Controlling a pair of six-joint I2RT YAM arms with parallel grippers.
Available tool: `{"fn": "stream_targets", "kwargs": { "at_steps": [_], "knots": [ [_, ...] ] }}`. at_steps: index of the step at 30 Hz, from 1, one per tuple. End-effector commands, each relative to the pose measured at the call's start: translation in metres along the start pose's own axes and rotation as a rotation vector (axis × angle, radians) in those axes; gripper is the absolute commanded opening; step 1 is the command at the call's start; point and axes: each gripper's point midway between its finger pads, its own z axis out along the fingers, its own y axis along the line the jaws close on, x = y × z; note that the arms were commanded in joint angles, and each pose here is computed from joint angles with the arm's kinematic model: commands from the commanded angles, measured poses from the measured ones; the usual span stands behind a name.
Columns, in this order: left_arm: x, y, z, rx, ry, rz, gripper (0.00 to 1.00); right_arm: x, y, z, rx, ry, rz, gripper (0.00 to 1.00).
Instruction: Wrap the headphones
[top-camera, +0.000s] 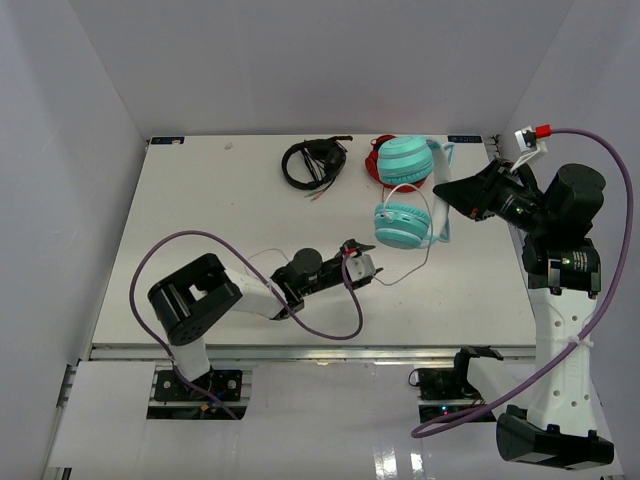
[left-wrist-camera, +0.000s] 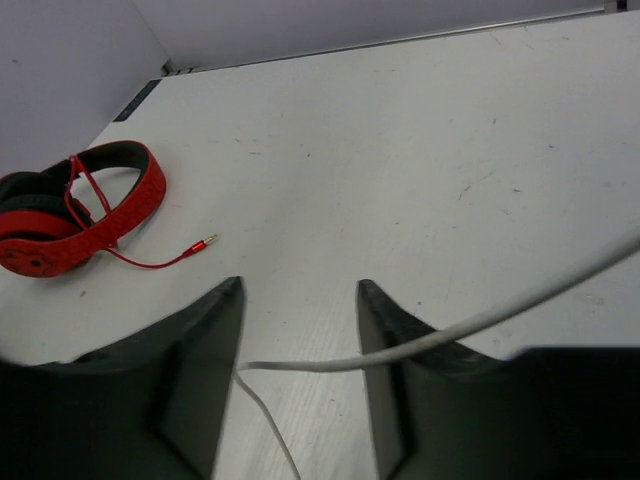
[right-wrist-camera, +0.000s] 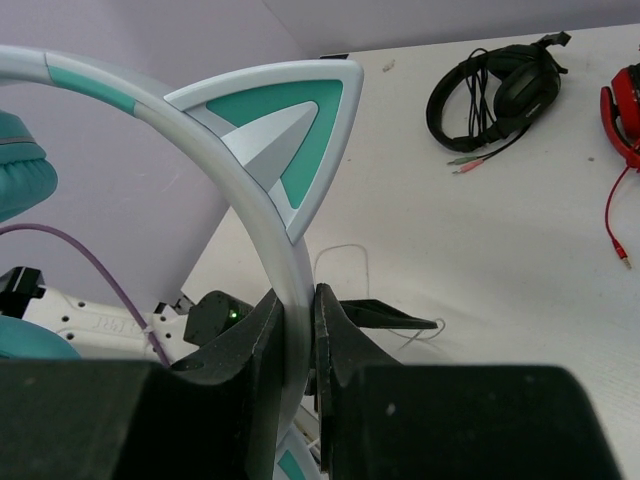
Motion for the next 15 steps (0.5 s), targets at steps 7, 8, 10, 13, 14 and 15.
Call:
{"fn": "stream_targets", "kwargs": {
  "at_steps": [7, 8, 10, 13, 14, 15],
  "knots": [
    [-0.006, 0.006, -0.009, 0.07, -0.06, -0.168, 0.16, -0.02, 0.048, -0.018, -0.138, -0.04, -0.061, 0.08],
    [-0.006, 0.006, -0.012, 0.089, -0.051, -0.178, 0.08, -0.017, 0.049, -0.017, -0.154, -0.033, -0.074, 0.08],
    [-0.008, 0.004, -0.017, 0.128, -0.035, -0.199, 0.0, -0.006, 0.058, -0.02, -0.241, 0.012, -0.127, 0.08],
    [-0.002, -0.001, -0.026, 0.219, 0.055, -0.252, 0.0, 0.013, 0.059, -0.025, -0.329, 0.041, -0.312, 0.08],
    [-0.004, -0.001, -0.029, 0.241, 0.072, -0.258, 0.0, 0.018, 0.06, -0.027, -0.349, 0.049, -0.365, 0.08],
    [-0.007, -0.001, -0.034, 0.273, 0.09, -0.272, 0.0, 0.024, 0.057, -0.029, -0.35, 0.055, -0.426, 0.08]
  ]
}}
